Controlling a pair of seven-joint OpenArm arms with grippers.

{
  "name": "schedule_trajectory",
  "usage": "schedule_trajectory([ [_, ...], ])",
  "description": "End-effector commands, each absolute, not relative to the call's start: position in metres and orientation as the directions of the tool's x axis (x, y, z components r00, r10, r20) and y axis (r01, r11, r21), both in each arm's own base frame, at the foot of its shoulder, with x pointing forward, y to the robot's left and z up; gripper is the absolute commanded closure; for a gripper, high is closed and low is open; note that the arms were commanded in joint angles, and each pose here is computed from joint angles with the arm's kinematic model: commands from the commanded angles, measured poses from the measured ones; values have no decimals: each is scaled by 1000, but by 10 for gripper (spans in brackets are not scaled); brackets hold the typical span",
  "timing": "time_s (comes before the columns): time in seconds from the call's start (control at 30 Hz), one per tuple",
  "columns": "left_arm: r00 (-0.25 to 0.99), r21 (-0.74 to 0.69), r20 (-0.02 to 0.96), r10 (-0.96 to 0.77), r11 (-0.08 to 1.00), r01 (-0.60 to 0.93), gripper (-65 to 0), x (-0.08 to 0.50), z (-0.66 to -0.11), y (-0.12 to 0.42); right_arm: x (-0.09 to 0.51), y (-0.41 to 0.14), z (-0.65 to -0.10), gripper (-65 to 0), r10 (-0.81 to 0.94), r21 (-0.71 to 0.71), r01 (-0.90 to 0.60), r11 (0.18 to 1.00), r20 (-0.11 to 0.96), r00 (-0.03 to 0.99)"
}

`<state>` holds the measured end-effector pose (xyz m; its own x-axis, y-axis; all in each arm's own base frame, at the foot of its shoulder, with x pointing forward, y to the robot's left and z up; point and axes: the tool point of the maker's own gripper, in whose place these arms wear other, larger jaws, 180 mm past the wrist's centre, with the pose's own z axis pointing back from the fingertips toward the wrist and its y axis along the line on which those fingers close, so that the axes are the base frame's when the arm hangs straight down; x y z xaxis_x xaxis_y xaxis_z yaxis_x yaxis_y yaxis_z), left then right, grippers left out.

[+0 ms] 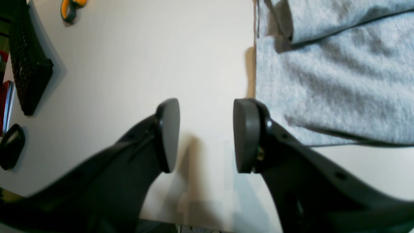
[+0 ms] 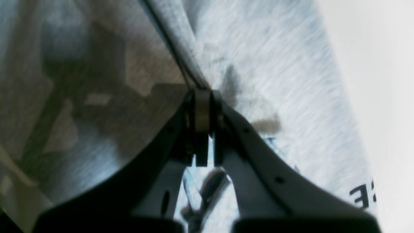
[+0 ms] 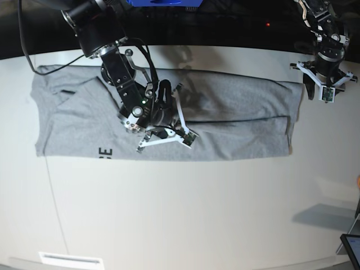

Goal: Fold the T-shirt properly

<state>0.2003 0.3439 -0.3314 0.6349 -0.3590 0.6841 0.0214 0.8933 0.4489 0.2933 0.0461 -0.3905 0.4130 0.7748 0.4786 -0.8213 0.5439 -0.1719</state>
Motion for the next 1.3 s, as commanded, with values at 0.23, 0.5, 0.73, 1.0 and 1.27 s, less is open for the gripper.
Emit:
schedule_trajectory([
  [0.23, 597, 456, 700, -392, 889, 49, -270, 211, -324, 335, 290, 49, -381, -10, 760, -167, -810, 562, 492, 425],
  [0.5, 589, 449, 712, -382, 893, 36, -270, 218, -323, 337, 283, 54, -369, -206, 747, -162, -804, 572, 507, 429],
  [0.73, 601, 412, 722, -342, 911, 23, -270, 222, -335, 339, 293, 58, -345, -205, 717, -203, -789, 579, 587, 375],
  [1.0, 561, 363, 741, -370, 923, 129, -270, 244, -346, 296, 336, 34, -323, -89, 645, -232, -710, 665, 657, 390],
  [1.27, 569, 343, 729, -381, 922, 177, -270, 246, -359, 281, 348, 17, -356, 0, 646, -196, -704, 682, 613, 455],
])
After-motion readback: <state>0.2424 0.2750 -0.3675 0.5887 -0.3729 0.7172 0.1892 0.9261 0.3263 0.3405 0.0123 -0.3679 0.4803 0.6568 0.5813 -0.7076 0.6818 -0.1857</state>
